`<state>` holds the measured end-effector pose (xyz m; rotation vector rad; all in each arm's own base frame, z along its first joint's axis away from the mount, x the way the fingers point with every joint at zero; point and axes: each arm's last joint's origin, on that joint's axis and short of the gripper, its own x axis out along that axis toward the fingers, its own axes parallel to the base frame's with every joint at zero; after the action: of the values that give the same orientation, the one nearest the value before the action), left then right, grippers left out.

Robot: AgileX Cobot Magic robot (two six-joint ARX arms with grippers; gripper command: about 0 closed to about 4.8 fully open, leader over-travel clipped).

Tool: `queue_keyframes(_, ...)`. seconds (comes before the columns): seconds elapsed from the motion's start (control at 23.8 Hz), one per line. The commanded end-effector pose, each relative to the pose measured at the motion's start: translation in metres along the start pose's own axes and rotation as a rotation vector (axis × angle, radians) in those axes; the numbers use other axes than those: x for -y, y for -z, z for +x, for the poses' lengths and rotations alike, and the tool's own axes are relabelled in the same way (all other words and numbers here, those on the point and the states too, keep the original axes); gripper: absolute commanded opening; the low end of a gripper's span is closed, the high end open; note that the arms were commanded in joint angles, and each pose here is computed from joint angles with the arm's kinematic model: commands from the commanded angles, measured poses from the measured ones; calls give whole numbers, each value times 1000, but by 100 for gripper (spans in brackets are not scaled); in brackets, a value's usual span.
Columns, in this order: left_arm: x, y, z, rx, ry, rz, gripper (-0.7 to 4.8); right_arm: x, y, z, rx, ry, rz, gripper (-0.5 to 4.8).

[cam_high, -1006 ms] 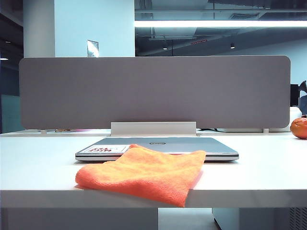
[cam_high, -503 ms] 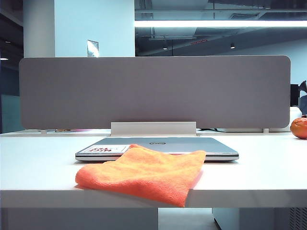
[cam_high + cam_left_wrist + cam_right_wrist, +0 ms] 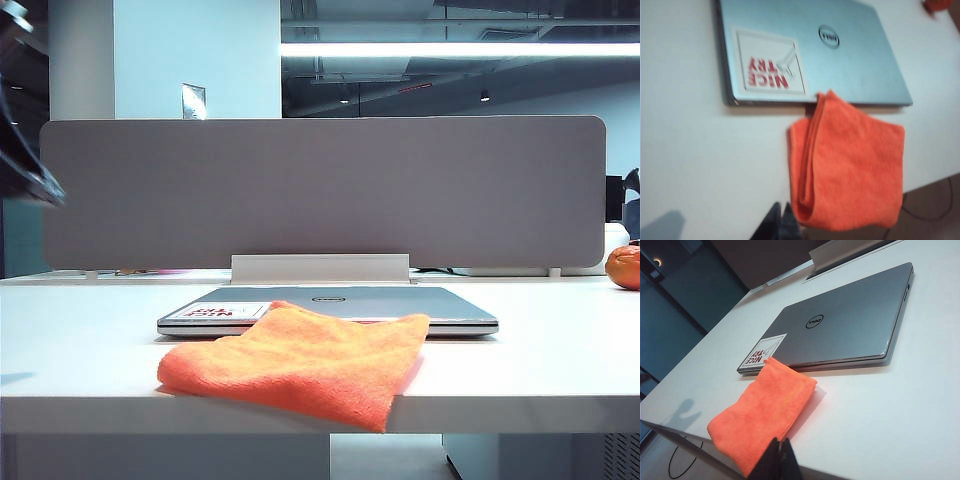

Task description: Pick up the orange rag and put it over the laptop.

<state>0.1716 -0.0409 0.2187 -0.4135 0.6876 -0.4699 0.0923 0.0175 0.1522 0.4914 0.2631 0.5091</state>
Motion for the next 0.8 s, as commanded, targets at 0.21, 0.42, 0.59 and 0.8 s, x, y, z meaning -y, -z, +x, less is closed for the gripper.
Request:
queue_keyframes(0.21,15,8,38,-95,45,-44,-6,0,0,0,6,-2,-3,-5)
queue_keyframes(0.42,19,15,61,-181,59,-51,-6,0,0,0,6,-2,-3,-5)
queue_keyframes(0.59,27,16,71,-216,77,-33,-6,0,0,0,6,-2,-3,-5)
queue_keyframes(0.8,35,11,83,-247,86,-24,-5,0,0,0,7,-2,-3,-5)
